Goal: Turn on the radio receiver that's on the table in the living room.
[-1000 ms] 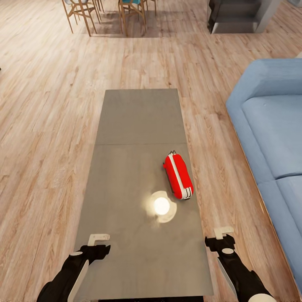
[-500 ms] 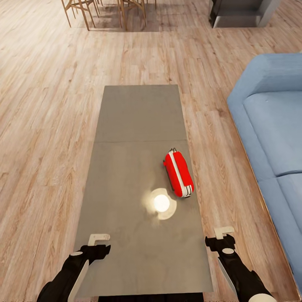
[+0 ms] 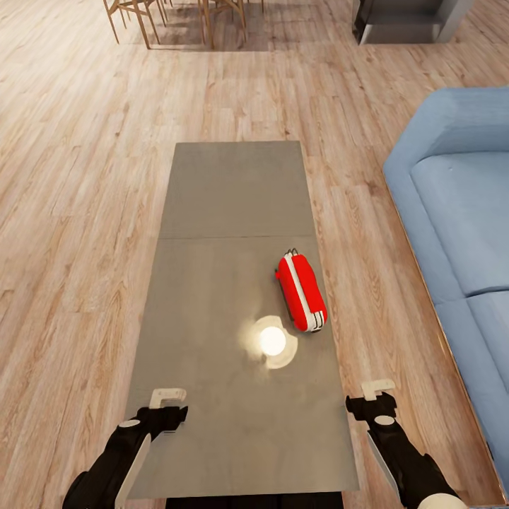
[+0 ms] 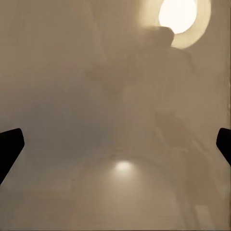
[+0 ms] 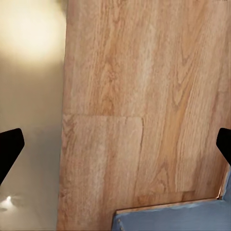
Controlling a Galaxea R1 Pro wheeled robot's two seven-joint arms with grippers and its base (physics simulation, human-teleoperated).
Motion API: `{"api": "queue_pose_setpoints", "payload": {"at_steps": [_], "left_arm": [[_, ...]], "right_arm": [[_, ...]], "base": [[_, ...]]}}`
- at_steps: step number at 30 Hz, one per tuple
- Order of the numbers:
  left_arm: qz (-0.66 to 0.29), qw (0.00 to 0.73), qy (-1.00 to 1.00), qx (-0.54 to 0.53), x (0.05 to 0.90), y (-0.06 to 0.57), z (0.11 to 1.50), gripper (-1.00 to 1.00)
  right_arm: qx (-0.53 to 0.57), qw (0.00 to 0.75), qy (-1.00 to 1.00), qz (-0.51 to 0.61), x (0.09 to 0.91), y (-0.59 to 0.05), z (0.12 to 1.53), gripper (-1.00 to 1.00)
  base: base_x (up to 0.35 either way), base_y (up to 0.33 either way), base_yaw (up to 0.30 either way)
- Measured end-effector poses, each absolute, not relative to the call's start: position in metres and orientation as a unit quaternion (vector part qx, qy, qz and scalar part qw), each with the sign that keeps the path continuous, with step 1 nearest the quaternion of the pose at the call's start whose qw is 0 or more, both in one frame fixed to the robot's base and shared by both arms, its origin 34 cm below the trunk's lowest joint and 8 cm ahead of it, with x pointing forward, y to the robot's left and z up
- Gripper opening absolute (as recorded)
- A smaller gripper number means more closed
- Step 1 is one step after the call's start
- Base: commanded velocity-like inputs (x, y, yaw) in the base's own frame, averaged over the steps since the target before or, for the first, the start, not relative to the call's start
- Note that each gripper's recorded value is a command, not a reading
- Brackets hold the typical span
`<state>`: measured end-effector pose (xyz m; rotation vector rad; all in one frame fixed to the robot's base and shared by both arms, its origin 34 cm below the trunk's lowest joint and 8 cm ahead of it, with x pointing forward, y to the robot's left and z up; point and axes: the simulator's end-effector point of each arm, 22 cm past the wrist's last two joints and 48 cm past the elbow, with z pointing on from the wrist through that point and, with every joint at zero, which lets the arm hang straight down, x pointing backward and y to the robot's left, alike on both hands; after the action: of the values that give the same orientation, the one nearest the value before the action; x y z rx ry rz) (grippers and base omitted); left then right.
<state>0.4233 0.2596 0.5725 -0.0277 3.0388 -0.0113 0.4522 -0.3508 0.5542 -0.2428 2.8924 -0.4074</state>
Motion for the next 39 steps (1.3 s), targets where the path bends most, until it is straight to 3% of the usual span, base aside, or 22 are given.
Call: {"api": "queue_pose_setpoints", "payload": {"at_steps": [20, 39], "left_arm": [[-0.036, 0.099, 0.994, -0.011, 0.485, 0.235, 0.583, 1.0], [-0.036, 0.099, 0.994, -0.011, 0.486, 0.236, 0.583, 1.0]], "right_arm": [[-0.049, 0.192, 0.969, -0.149, 0.639, -0.347, 0.621, 1.0], [-0.042, 0.151, 0.985, -0.073, 0.72, -0.315, 0.655, 1.0]], "base": [[0.0, 0.0, 0.0], [0.0, 0.0, 0.0]]}}
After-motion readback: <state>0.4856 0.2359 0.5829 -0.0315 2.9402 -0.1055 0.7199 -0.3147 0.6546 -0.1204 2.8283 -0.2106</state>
